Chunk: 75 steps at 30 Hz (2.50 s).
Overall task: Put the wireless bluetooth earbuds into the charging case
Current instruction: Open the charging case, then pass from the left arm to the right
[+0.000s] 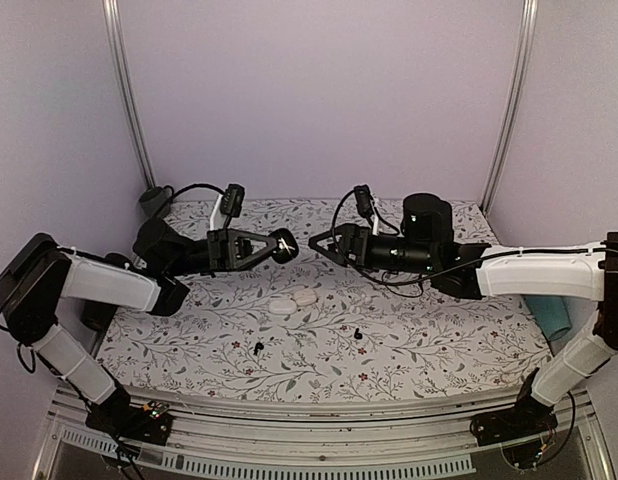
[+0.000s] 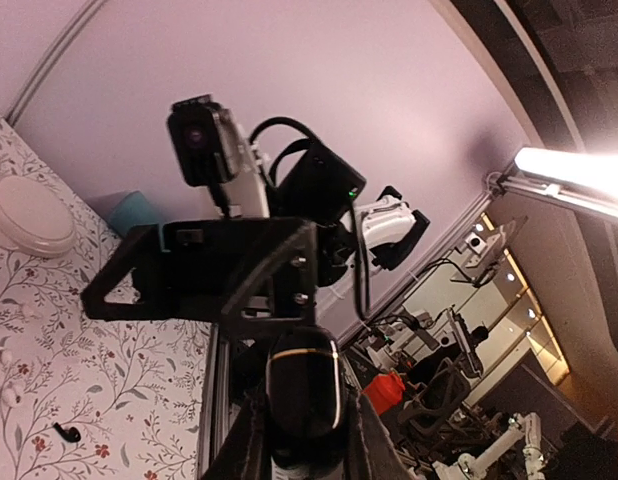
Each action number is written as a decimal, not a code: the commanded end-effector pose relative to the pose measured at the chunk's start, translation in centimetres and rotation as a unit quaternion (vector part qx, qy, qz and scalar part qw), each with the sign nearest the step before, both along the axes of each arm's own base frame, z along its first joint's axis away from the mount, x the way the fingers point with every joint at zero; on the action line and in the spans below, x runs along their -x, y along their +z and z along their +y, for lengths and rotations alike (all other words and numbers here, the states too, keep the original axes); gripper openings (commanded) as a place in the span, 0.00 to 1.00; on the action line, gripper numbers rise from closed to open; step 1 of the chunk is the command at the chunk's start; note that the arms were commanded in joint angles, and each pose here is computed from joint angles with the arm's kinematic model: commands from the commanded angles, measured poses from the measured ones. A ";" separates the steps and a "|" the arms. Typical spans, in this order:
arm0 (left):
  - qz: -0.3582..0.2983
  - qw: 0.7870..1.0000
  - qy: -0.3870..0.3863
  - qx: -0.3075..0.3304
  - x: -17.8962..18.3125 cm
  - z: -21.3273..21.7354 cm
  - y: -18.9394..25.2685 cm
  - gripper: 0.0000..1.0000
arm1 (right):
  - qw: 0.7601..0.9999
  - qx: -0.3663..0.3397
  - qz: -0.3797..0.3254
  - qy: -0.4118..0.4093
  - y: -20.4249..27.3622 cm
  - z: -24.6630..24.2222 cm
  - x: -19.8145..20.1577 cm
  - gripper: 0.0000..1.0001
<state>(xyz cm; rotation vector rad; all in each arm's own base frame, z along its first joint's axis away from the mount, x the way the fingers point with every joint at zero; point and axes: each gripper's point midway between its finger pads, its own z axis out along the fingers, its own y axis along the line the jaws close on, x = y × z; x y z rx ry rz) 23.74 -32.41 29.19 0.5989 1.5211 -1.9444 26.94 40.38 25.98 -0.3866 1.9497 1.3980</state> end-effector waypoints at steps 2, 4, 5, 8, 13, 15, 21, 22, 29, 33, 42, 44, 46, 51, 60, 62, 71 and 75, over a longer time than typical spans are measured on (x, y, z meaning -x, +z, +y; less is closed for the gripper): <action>-0.074 0.996 -0.036 0.031 3.3 0.9 2.8 0.00 | 0.999 -0.004 0.021 -0.034 -0.5 -1.6 -1.2 0.86; -0.069 0.997 -0.031 0.027 3.0 0.8 2.6 0.00 | 0.999 -0.010 0.013 -0.028 0.1 -1.6 -1.0 0.86; -0.062 0.997 -0.025 0.022 2.7 0.8 2.3 0.00 | 1.000 -0.014 0.006 -0.023 0.7 -1.5 -0.6 0.86; -0.044 0.999 -0.004 0.008 1.6 0.5 1.4 0.00 | 0.999 -0.020 -0.041 -0.006 2.9 -0.7 1.2 0.88; -0.023 1.000 0.012 -0.011 0.4 0.1 0.3 0.00 | 0.995 -0.028 -0.095 0.018 5.1 0.7 3.5 0.92; -0.025 1.000 0.010 -0.010 0.4 -0.1 0.4 0.00 | 0.996 -0.013 -0.086 0.021 4.4 1.5 3.2 0.92; -0.032 0.999 -0.005 -0.010 1.1 -0.4 0.7 0.00 | 0.998 0.039 -0.057 0.002 1.9 2.9 1.7 0.92; -0.034 0.999 -0.007 -0.011 1.2 -0.4 0.8 0.00 | 0.997 0.050 -0.053 -0.001 1.3 3.0 1.4 0.92; -0.054 0.998 -0.018 -0.005 2.3 0.0 1.8 0.00 | 0.995 0.091 0.001 -0.044 -2.7 0.2 -1.0 0.92; -0.064 0.998 -0.018 0.002 2.8 0.3 2.4 0.00 | 0.991 0.115 0.018 -0.058 -4.8 -1.3 -1.2 0.91; -0.054 0.998 -0.016 -0.014 2.2 0.0 1.2 0.00 | 0.996 0.084 0.006 -0.028 -2.9 -1.1 0.1 0.90; -0.048 0.999 -0.010 -0.016 1.9 0.0 0.8 0.00 | 0.997 0.070 -0.003 -0.025 -1.7 -1.5 0.6 0.89; -0.042 0.999 -0.007 -0.021 1.7 -0.1 0.4 0.00 | 0.998 0.049 -0.023 -0.013 0.0 -1.5 1.8 0.88; -0.037 0.999 -0.003 -0.026 1.3 -0.2 0.1 0.00 | 0.996 0.038 -0.078 0.014 2.5 -0.1 4.3 0.85; -0.034 0.999 -0.007 -0.028 1.6 -0.3 -0.1 0.00 | 0.995 0.060 -0.075 0.000 2.3 1.8 2.8 0.76; -0.034 0.999 -0.007 -0.028 1.7 -0.2 -0.1 0.00 | 0.995 0.061 -0.073 0.000 2.2 2.1 2.5 0.70; -0.035 0.999 -0.012 -0.031 2.0 -0.1 -0.4 0.00 | 0.996 0.058 -0.067 0.029 1.8 2.8 3.4 0.41; -0.029 0.999 -0.009 -0.035 1.7 -0.3 -0.9 0.00 | 0.995 0.029 -0.063 0.077 2.4 3.6 4.9 0.39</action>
